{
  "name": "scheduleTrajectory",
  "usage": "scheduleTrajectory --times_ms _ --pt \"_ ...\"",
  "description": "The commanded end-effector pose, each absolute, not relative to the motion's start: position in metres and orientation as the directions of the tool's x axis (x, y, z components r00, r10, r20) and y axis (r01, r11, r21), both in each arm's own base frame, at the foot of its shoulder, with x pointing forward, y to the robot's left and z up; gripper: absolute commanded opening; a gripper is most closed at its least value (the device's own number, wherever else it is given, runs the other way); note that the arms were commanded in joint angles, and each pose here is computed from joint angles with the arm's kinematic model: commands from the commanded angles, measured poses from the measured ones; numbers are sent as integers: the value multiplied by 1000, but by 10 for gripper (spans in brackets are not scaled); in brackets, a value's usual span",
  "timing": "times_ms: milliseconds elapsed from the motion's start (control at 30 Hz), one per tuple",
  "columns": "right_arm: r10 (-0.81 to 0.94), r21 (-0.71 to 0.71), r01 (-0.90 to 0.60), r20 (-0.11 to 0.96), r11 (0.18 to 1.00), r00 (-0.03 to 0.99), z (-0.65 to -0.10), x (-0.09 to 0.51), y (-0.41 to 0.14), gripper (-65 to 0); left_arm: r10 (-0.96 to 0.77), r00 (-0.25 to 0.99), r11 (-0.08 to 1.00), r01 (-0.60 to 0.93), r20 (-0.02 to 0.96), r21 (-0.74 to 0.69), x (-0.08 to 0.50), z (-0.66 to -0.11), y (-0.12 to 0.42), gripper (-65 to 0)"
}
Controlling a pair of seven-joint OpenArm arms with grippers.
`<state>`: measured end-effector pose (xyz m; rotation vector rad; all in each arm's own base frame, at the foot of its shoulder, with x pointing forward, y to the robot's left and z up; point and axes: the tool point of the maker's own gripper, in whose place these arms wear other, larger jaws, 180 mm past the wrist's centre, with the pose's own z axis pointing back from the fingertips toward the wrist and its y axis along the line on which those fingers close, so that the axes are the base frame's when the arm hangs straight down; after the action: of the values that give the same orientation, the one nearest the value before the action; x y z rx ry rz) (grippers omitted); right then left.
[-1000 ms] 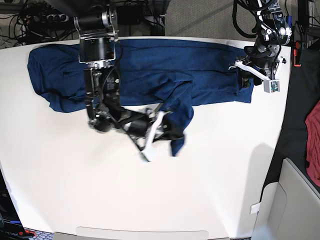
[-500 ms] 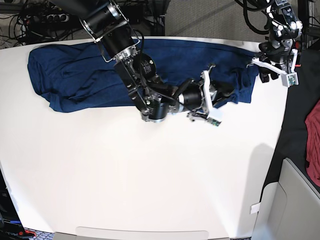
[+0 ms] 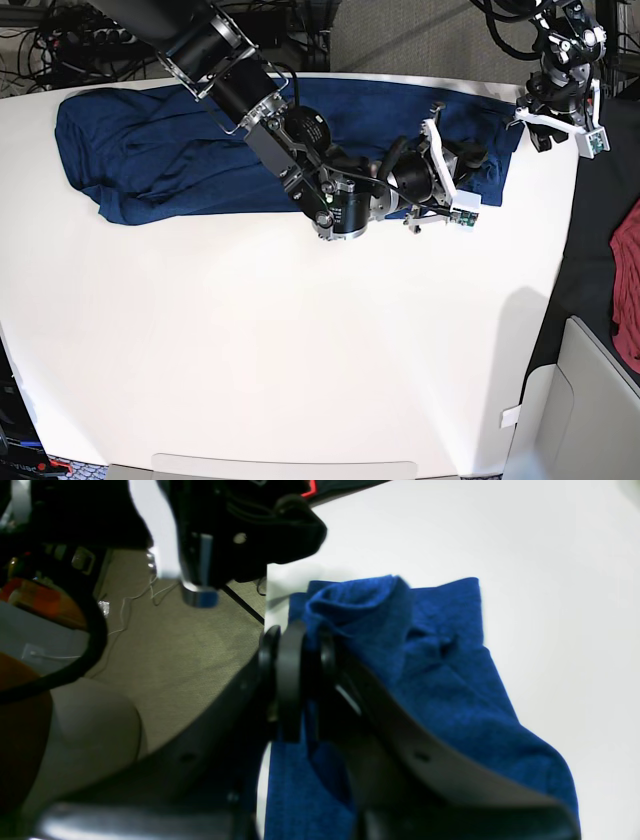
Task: Fold the T-shirt properly
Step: 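Carry the sleeve with the right gripper across the folded body toward the left gripper, then release the sleeve and move the right gripper back to the shirt's end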
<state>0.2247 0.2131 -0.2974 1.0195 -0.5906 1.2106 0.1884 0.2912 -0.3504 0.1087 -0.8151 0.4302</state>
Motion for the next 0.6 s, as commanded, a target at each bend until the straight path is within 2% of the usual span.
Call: scheduleTrajectory --times_ms 0,267,567 --pt "398 293 -956 879 -13 264 -269 231 225 -634 314 589 911 -408 745 -62 189 -343 294 -460" --pt "396 246 -968 894 -41 211 -257 232 229 -609 316 593 911 -409 741 -61 187 -345 294 -460" --pt "353 258 -963 911 -83 213 -236 235 233 -609 330 591 907 -415 736 -74 186 -347 290 -460"
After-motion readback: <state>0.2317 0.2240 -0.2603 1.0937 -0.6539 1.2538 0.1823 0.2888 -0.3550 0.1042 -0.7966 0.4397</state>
